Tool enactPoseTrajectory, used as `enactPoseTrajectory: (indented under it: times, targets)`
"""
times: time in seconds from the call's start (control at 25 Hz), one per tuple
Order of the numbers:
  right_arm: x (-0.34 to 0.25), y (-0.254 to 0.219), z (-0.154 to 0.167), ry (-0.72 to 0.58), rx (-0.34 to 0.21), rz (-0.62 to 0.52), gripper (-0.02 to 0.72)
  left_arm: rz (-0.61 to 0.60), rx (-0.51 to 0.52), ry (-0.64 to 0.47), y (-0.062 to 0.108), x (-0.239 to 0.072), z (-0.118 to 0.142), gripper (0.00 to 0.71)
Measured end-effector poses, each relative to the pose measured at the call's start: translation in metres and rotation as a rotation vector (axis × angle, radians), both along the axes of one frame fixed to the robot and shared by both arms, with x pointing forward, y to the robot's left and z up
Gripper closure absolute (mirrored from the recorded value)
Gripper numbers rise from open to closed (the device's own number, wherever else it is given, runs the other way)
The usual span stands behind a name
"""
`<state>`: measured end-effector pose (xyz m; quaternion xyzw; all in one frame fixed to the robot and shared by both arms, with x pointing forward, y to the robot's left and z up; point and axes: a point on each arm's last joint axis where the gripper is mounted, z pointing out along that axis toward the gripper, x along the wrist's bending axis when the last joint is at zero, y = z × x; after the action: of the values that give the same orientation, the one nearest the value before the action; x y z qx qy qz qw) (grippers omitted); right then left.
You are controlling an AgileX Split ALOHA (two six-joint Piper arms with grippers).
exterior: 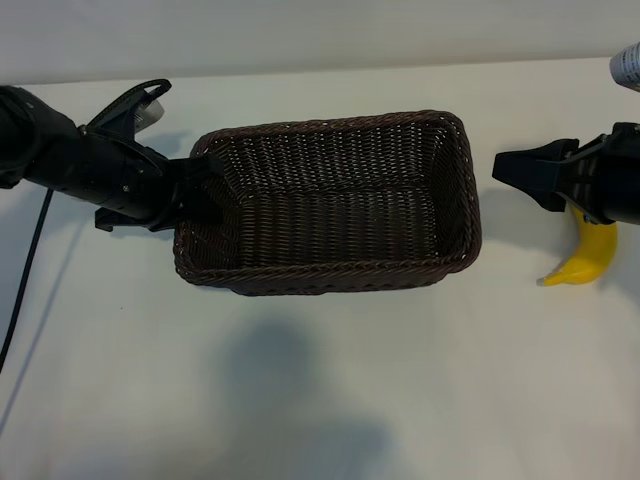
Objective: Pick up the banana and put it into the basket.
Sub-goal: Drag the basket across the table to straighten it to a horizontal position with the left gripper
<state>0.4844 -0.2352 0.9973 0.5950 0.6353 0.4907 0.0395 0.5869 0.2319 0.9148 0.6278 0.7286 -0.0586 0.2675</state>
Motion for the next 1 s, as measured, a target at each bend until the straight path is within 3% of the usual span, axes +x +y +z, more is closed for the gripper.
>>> enactPoseTrajectory:
  times: [0.6,1.0]
  targets:
    - [0.0,0.0,0.0,0.0,0.0,0.0,0.191,-0.012,0.027,-0.009,0.0004,0.0066,0.0077,0.552]
    - [0.0,0.0,0.0,0.0,0.0,0.0,0.191,-0.01,0.011,0.007,-0.0009,0.0057,0.0083,0.356]
